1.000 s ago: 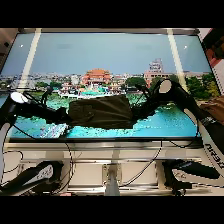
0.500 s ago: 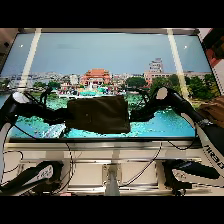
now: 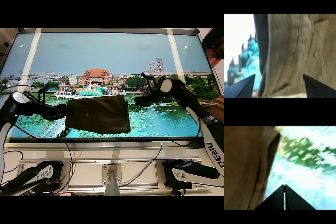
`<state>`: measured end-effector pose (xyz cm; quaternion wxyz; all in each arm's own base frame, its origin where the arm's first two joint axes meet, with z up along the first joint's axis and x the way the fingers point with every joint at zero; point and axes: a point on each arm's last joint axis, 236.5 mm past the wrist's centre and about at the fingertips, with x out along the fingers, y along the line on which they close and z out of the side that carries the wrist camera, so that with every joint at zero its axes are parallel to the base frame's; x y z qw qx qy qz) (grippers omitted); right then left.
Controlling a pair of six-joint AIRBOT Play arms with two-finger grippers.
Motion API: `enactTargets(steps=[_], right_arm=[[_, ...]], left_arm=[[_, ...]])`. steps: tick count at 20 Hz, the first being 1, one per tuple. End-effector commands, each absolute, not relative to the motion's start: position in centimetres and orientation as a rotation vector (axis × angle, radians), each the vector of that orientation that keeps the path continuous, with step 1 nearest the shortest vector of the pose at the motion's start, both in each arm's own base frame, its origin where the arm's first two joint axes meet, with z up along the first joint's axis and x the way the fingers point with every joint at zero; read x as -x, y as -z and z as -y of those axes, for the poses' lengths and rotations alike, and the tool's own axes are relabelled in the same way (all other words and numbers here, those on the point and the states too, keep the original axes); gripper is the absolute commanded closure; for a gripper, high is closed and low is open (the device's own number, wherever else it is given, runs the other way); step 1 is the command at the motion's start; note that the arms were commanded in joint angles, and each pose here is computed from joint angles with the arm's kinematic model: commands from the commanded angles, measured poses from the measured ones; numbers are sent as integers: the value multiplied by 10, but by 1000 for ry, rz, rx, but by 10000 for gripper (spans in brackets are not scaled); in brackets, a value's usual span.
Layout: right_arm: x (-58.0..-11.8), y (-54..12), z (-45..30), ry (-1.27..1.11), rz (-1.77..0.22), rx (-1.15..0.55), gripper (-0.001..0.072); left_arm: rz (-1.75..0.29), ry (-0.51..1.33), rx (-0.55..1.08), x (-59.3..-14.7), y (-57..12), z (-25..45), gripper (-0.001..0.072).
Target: Fold the clothes and pants, and hang the long-sleeved shirts on hangers.
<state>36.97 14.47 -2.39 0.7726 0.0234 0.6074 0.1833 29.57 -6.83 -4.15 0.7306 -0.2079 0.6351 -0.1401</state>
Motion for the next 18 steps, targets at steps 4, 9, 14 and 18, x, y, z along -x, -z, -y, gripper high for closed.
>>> enactTargets(steps=[4,9,14,18], right_arm=[[-402,-3,-56,-285,-1259,-133,700],[-359,1,-103,-677,-1237,-473,699],[-349,46,-138,-600,-1246,-615,234],[-349,66,-166,-567,-1308,-717,209]], left_arm=[[-1298,302,380,-317,42,57,148],[-1292,299,381,-319,42,57,149],[-1292,300,384,-319,42,58,149],[-1292,300,384,-319,42,58,149]])
